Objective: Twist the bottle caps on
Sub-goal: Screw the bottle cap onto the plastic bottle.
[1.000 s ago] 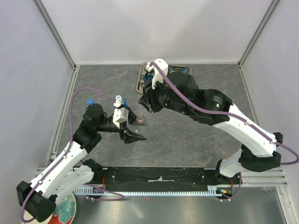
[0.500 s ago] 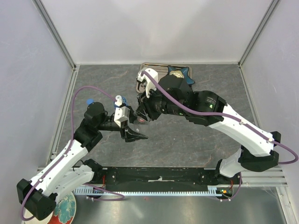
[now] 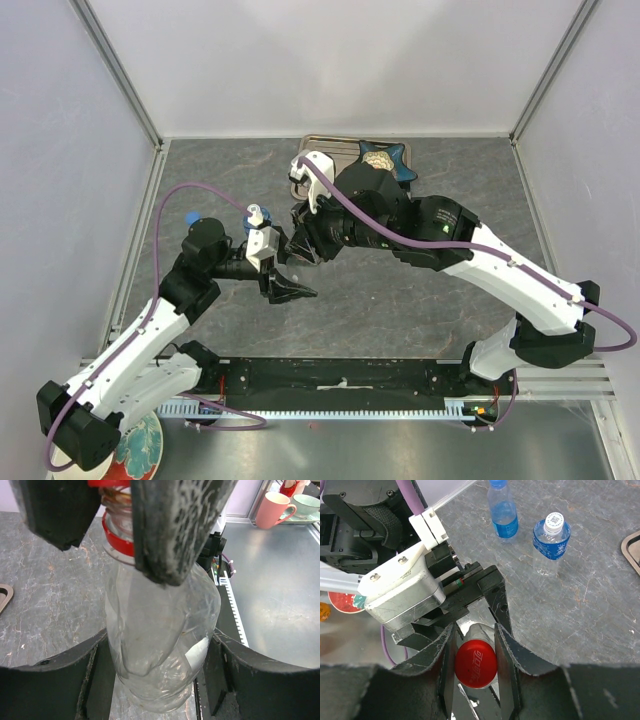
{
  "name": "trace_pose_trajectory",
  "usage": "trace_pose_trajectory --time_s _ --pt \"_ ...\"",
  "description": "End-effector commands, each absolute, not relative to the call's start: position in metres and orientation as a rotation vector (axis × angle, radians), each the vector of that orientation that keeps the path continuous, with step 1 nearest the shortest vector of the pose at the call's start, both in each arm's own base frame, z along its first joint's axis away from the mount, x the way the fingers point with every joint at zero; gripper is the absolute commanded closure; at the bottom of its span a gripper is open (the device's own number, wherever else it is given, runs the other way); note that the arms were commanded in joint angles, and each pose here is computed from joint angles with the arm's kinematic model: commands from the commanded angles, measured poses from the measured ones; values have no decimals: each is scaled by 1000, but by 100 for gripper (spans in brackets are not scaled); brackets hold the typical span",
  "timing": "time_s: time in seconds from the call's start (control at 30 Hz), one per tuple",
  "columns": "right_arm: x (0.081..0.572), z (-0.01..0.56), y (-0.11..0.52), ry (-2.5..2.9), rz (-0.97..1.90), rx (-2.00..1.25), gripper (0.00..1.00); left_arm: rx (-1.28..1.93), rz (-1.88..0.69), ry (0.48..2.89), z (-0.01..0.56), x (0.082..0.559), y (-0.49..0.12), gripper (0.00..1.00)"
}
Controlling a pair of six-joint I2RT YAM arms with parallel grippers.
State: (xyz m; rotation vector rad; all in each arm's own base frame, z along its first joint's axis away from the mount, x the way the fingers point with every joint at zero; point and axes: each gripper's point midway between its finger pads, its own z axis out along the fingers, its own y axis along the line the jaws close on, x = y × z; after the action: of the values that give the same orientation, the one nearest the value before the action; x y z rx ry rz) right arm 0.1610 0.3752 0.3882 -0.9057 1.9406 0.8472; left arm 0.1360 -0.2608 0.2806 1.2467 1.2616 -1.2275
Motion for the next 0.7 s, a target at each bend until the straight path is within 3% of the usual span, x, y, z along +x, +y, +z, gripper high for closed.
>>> trace_pose_trajectory --time_s 0.0,0.33,0.67 --pt "160 391 375 1923 843 -940 72 1264 -1202 1172 301 133 -262 98" --pt "163 398 375 1906 793 -1009 72 1319 -1225 1160 294 124 -264 98" --pt "153 370 374 1981 792 -1093 71 1311 -1202 1148 299 126 -264 98"
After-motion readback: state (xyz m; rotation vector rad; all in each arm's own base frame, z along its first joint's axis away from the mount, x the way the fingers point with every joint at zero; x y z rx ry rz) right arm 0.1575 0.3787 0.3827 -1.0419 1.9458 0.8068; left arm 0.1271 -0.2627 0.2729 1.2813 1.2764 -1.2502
